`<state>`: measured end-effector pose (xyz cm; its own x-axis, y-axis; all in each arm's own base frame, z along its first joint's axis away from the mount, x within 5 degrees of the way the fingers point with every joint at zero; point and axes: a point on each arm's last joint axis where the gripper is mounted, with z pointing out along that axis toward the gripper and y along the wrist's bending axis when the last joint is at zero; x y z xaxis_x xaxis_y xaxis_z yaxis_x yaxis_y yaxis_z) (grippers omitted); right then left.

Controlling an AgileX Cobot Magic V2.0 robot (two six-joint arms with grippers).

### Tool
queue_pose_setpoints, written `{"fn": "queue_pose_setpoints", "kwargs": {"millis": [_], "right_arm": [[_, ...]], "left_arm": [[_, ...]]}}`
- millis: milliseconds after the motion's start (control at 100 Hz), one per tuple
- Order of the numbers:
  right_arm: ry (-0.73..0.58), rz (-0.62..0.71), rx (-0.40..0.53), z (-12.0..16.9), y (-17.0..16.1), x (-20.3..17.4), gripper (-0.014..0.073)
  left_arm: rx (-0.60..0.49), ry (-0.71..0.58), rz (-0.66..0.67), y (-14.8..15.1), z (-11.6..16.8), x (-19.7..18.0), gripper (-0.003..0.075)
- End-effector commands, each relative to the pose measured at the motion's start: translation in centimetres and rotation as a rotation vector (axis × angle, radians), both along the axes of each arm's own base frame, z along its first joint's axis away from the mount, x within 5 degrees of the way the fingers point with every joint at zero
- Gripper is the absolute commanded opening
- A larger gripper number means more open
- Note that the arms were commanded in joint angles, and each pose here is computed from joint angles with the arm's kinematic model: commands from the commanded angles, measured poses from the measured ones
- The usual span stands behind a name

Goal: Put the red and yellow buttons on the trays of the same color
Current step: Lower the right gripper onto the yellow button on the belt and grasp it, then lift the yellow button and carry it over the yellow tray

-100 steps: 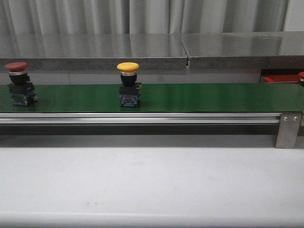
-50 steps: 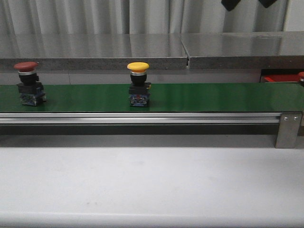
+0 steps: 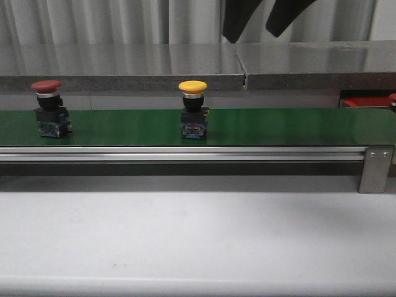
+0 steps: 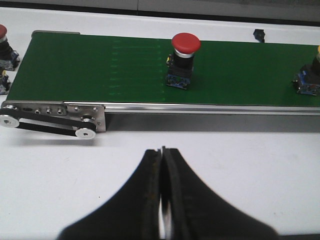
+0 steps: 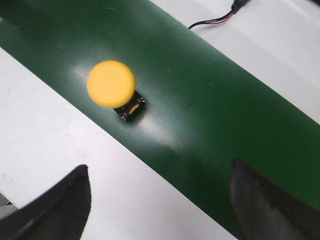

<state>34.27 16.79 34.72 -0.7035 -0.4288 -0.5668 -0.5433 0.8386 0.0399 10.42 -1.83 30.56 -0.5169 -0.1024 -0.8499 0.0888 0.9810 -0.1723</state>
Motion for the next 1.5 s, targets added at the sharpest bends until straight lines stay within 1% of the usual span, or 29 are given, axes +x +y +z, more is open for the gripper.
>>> {"fn": "queue_pose_setpoints", "kwargs": {"millis": [0, 200, 520, 620, 690, 760, 850, 880, 960, 1020, 1120, 1200, 1320, 1490], "right_arm": [[-0.089, 0.022, 0.03, 2.5, 0.5, -0.2, 0.0572], [-0.059, 0.049, 0.018, 1.0, 2.1, 0.9, 0.0572], [-0.033, 0.047, 0.005, -1.8, 3.3, 2.9, 0.0571], [-0.027, 0.044, -0.002, -2.7, 3.5, 3.5, 0.0552], [-0.031, 0.041, -0.002, -3.2, 3.6, 3.9, 0.0518], [-0.035, 0.039, -0.002, -3.4, 3.6, 4.0, 0.0455], [-0.027, 0.032, 0.0, -3.5, 3.7, 4.1, 0.0326], [-0.026, 0.032, -0.001, -3.6, 3.7, 4.1, 0.0272], [-0.031, 0.033, -0.009, -3.6, 3.6, 4.1, 0.0174], [-0.042, 0.03, -0.017, -3.4, 3.5, 4.1, 0.0142], [-0.067, -0.003, -0.016, -2.4, 3.1, 3.8, 0.0132], [-0.08, -0.077, -0.001, -1.1, 2.4, 3.3, 0.0133], [-0.088, -0.171, -0.016, 0.4, 1.1, 2.6, 0.0133], [-0.092, -0.208, -0.022, 1.5, -0.7, 1.4, 0.0133]], "left_arm": [[-0.026, -0.091, 0.004, -0.1, 1.4, 0.2, -0.002], [-0.026, -0.091, 0.013, 0.0, 1.4, 0.2, -0.002], [-0.026, -0.091, 0.013, 0.0, 1.4, 0.2, -0.002], [-0.026, -0.091, 0.013, 0.0, 1.4, 0.2, -0.002], [-0.026, -0.091, 0.013, 0.0, 1.4, 0.2, -0.002], [-0.026, -0.091, 0.013, 0.0, 1.4, 0.2, -0.002], [-0.026, -0.091, 0.013, 0.0, 1.4, 0.2, -0.002], [-0.026, -0.091, 0.013, 0.0, 1.4, 0.2, -0.002], [-0.026, -0.091, 0.013, 0.0, 1.4, 0.2, -0.002], [-0.026, -0.091, 0.013, 0.0, 1.4, 0.2, -0.002], [-0.026, -0.091, 0.013, 0.0, 1.4, 0.2, -0.002], [-0.026, -0.091, 0.013, 0.0, 1.4, 0.2, -0.002], [-0.026, -0.091, 0.013, 0.0, 1.4, 0.2, -0.002], [-0.026, -0.091, 0.013, 0.0, 1.4, 0.2, -0.002]]}}
